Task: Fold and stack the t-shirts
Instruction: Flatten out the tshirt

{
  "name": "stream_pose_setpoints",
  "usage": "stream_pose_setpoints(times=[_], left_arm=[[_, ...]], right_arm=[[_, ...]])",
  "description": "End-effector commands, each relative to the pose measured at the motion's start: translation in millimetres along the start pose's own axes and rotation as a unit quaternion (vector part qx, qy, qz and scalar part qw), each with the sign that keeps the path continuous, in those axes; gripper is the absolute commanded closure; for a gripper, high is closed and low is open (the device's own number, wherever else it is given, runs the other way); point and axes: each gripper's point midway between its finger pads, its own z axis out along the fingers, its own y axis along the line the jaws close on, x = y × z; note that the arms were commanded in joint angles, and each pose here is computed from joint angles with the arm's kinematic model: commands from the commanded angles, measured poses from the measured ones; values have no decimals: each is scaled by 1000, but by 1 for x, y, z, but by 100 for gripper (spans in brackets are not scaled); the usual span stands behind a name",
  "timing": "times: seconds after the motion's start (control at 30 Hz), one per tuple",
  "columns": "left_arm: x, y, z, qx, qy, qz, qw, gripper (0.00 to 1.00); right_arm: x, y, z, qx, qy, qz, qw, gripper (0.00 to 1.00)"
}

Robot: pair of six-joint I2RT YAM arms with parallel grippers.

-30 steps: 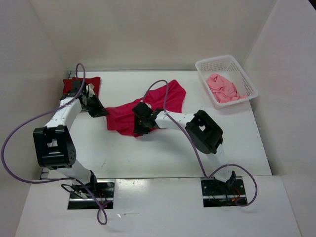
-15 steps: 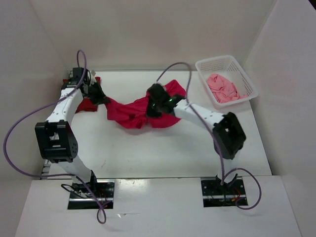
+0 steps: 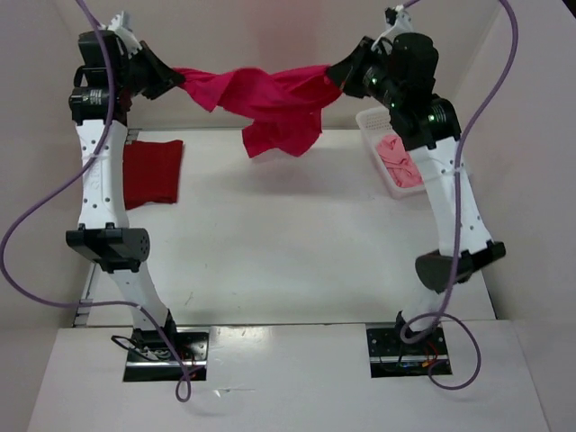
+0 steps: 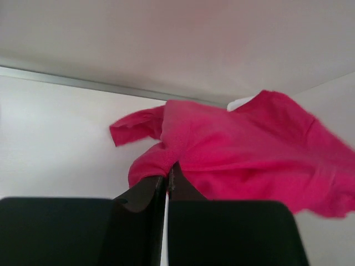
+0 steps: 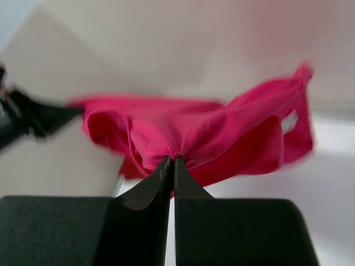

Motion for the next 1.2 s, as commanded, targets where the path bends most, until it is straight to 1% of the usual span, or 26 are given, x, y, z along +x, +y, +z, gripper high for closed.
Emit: stream_pose_setpoints(times=[0.0, 0.03, 0.07, 0.17, 0.2, 0.23, 0.27, 0.3, 0.4, 0.53, 0.6, 0.63, 0.67, 0.7, 0.73, 0.77, 0.8, 0.87, 0.93, 0.97, 1.0, 1.03, 1.07, 1.1, 1.13, 1.17], left_arm=[[7, 17, -4, -5, 19, -12, 1000, 100], [10, 19, -4, -7, 23, -15, 1000, 100], [24, 32, 3, -18, 43, -11, 999, 100], [57, 44, 12, -4, 93, -10, 996, 100], [84, 62, 20, -16, 126, -23, 992, 100], [97, 71, 21, -22, 140, -26, 990, 100], [106, 79, 24, -29, 143, -24, 989, 100], [140, 104, 29, -52, 179, -39, 982, 100], [169, 120, 28, -69, 208, -33, 975, 100], [192, 119, 31, -96, 230, -10, 968, 97], [177, 112, 42, -98, 220, 1, 971, 97], [172, 114, 48, -108, 222, -5, 969, 98], [123, 81, 52, -83, 164, 25, 983, 98], [100, 63, 53, -75, 136, 36, 987, 98], [93, 69, 59, -99, 135, 30, 985, 98], [63, 44, 52, -82, 90, 44, 992, 98], [36, 24, 46, -59, 43, 40, 997, 98], [21, 8, 31, -47, 20, 43, 998, 98], [-2, -8, 3, -47, -22, 71, 996, 98], [-12, -9, -8, -58, -41, 80, 994, 98], [-16, -19, -25, -57, -52, 105, 991, 96], [-15, -24, -33, -58, -55, 122, 989, 95], [3, -9, -27, -88, -31, 128, 987, 92], [7, -17, -44, -87, -38, 141, 985, 86], [29, -22, -40, -81, -16, 157, 984, 82], [87, 12, -22, -108, 58, 149, 981, 76]], right_arm=[[68, -11, -12, -19, 93, -12, 995, 95], [67, 1, -37, -43, 90, -13, 995, 95], [111, -17, -36, -30, 132, 0, 991, 95], [181, -44, -65, -2, 200, 16, 980, 92], [193, -48, -69, -5, 205, 31, 978, 91], [231, -63, -85, 3, 242, 47, 969, 91], [245, -72, -90, 18, 250, 61, 966, 94], [273, -88, -98, 40, 272, 62, 959, 96], [289, -105, -108, 75, 281, 64, 955, 99], [283, -113, -96, 98, 266, 61, 957, 100], [254, -103, -70, 85, 230, 57, 968, 100], [261, -113, -51, 102, 240, 56, 964, 100], [218, -97, -27, 90, 192, 40, 976, 100], [206, -96, -16, 97, 188, 28, 977, 100], [204, -100, 5, 107, 188, 22, 976, 100], [145, -69, 17, 77, 128, 16, 989, 100], [127, -58, 20, 68, 114, 10, 991, 100], [61, -23, 15, 38, 40, 4, 998, 100], [36, -3, 4, 17, 16, -10, 1000, 100], [18, 14, -15, -1, -6, -17, 1000, 100], [18, 13, -23, 4, -7, -17, 1000, 100], [40, 5, -22, 10, 14, -16, 1000, 100], [35, 9, -46, 3, 3, -17, 1000, 100], [47, 3, -54, 9, 12, -16, 1000, 100], [96, -27, -53, 38, 63, -14, 997, 100], [103, -30, -73, 39, 65, -14, 997, 100]])
